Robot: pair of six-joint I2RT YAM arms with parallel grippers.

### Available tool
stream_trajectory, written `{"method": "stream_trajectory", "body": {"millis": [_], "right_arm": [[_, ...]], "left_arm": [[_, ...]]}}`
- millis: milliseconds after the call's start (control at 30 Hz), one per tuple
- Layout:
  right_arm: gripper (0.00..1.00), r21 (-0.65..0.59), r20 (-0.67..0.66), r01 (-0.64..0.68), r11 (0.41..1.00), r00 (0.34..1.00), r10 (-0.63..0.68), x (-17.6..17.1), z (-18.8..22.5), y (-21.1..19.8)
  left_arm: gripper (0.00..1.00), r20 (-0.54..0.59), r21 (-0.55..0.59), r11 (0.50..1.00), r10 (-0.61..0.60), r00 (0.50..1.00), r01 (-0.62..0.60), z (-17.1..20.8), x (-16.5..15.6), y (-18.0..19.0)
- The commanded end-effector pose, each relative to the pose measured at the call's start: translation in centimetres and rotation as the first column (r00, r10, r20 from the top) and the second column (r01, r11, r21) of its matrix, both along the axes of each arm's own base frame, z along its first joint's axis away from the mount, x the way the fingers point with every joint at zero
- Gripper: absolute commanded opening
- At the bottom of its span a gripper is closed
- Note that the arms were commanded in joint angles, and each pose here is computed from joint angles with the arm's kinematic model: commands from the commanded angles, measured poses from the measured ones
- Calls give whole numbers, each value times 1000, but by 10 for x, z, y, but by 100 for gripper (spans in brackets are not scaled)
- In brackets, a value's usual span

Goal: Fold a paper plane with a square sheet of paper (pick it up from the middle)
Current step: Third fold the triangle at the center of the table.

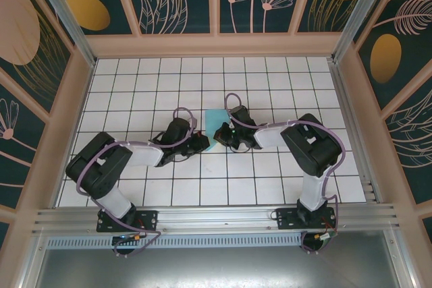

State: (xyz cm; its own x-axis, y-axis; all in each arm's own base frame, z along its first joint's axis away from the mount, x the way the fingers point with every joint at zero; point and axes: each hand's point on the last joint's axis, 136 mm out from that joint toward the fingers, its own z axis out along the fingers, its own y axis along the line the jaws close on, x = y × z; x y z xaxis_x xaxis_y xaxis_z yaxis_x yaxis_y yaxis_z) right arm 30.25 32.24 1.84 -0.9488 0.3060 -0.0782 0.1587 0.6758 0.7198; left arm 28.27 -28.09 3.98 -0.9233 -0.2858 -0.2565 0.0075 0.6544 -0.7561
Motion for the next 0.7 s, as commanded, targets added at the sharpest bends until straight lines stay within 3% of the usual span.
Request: {"method": "stream_trajectory", "body": {"millis": [0, 667], "right_arm": [[1, -64, -70, 3, 998, 998, -7, -19, -19, -11], [1, -70, -75, -9, 997, 997, 4, -21, -21, -12]], "left_arm": [[7, 15, -28, 1000, 5, 1000, -5, 6, 9, -9], [5, -99, 61, 998, 11, 995, -5, -37, -5, 1]]}}
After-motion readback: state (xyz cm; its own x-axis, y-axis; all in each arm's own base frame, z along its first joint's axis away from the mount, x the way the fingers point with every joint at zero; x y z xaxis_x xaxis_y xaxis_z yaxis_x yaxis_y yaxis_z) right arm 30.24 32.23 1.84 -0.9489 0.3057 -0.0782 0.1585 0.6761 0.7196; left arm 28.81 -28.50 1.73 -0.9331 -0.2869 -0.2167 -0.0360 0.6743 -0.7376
